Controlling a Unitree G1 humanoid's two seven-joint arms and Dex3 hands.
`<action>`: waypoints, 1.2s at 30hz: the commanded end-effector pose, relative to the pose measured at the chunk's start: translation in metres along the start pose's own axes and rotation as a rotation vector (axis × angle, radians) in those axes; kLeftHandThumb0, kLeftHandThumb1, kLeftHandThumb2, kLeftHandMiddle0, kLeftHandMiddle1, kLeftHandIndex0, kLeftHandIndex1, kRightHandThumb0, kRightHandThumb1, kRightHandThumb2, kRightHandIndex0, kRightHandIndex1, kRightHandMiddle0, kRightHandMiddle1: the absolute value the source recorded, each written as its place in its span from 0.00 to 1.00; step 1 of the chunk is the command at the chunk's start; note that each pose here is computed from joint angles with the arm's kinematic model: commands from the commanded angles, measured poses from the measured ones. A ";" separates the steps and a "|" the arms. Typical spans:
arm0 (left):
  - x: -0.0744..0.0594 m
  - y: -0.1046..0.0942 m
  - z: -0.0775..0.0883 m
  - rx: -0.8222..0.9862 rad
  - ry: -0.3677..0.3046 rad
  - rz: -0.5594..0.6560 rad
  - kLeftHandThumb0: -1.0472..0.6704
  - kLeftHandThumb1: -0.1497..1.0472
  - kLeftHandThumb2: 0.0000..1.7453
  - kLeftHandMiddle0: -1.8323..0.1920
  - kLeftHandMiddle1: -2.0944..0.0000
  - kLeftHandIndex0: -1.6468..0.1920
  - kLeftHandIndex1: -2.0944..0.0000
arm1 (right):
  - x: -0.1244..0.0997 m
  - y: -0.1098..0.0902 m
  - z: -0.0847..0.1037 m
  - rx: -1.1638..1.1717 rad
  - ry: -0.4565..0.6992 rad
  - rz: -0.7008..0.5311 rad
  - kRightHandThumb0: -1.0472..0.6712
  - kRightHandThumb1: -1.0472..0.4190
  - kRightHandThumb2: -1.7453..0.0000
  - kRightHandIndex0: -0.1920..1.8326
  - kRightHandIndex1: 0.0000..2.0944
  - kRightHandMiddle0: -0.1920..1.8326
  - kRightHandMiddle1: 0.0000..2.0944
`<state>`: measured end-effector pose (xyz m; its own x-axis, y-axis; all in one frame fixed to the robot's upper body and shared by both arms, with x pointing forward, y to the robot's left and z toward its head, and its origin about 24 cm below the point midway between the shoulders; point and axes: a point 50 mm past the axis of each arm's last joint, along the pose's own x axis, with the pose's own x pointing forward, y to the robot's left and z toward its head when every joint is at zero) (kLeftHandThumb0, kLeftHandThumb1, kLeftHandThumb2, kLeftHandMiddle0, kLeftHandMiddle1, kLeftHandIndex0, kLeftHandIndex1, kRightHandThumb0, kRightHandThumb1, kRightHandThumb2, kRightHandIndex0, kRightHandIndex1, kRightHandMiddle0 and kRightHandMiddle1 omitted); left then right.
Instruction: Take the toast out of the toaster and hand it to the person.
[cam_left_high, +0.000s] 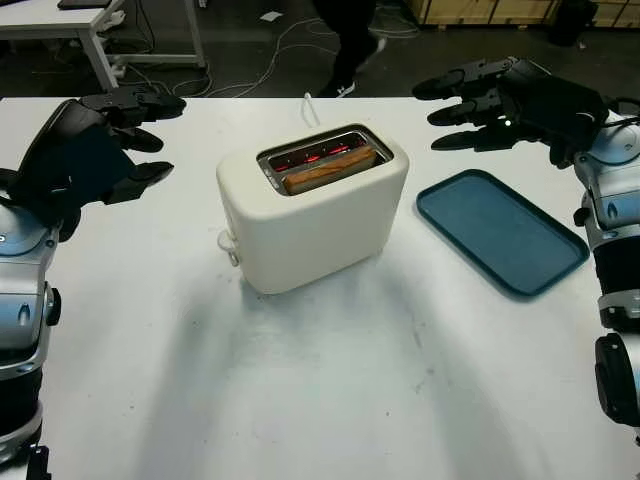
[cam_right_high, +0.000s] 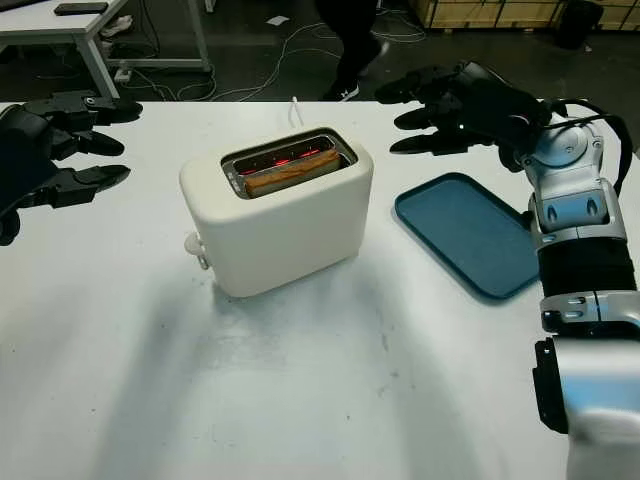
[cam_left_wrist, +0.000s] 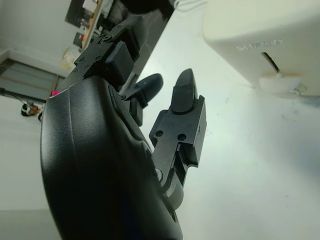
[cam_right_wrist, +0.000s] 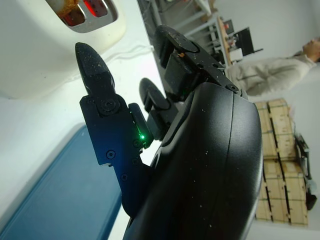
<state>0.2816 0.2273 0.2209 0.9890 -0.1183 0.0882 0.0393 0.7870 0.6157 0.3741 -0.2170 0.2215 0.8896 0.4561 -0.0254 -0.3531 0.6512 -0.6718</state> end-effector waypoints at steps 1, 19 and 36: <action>0.001 0.002 0.002 0.021 -0.002 -0.002 0.71 0.89 0.15 0.82 0.48 0.63 0.87 | -0.001 0.000 0.001 0.006 -0.024 0.003 0.39 0.19 1.00 0.45 0.03 0.43 0.00; 0.004 0.003 0.002 0.015 0.029 -0.020 0.70 0.89 0.15 0.83 0.48 0.64 0.86 | -0.004 -0.001 0.007 0.057 -0.030 0.013 0.37 0.19 1.00 0.44 0.03 0.42 0.00; 0.002 0.003 0.001 0.020 0.012 -0.016 0.70 0.89 0.16 0.83 0.48 0.65 0.85 | -0.003 0.001 0.006 0.060 -0.034 0.011 0.36 0.18 1.00 0.45 0.04 0.43 0.00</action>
<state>0.2847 0.2265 0.2229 0.9900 -0.1263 0.0633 0.0599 0.7807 0.6220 0.3698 -0.2147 0.2278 0.8797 0.4754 -0.0135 -0.3729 0.6717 -0.6401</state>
